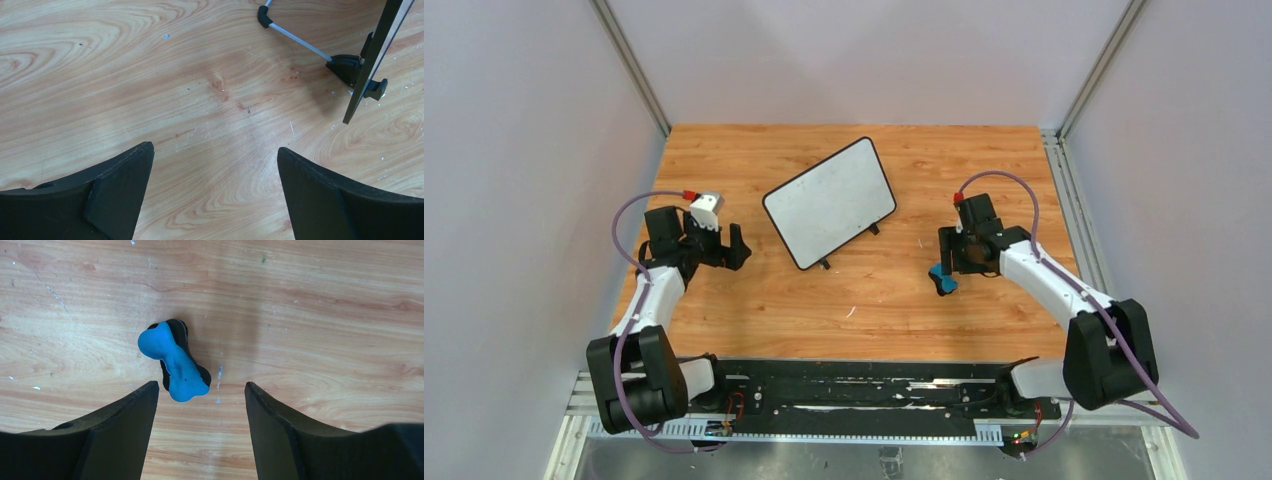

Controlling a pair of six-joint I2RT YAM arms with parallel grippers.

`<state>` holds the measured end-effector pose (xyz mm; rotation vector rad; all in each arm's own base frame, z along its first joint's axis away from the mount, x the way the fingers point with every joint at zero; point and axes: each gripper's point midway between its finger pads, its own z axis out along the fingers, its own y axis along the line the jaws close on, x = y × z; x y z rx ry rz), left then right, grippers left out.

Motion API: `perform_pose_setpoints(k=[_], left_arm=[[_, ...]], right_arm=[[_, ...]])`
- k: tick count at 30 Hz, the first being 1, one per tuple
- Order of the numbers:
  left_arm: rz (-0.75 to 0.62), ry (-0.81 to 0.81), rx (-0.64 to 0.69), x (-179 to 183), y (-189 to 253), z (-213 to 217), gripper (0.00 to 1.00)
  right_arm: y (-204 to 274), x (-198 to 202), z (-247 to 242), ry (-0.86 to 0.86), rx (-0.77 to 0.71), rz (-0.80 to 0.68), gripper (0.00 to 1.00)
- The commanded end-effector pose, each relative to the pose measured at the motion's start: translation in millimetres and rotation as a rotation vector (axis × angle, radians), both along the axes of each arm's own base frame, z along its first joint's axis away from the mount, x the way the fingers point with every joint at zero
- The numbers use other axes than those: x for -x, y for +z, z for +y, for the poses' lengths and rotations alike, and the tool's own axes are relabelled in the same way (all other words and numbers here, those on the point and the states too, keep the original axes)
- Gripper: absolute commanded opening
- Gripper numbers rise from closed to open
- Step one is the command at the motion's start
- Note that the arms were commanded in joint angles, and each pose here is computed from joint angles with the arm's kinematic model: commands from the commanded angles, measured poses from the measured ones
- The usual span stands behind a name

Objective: Erase the whiteboard

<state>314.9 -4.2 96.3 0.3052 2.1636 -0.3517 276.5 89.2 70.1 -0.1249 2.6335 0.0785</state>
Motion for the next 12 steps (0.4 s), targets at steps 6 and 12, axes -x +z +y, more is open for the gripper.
perform_pose_setpoints(k=[6,12], left_arm=[[-0.050,0.021,0.002,-11.0,19.7,4.0,0.98],[-0.054,0.018,0.002,-10.8,20.5,3.4,0.98]], right_arm=[[13.3,-4.6,-21.0,-0.119,0.028,-0.123,0.63],[20.0,-5.3,-23.8,-0.133,0.025,-0.165,0.62]])
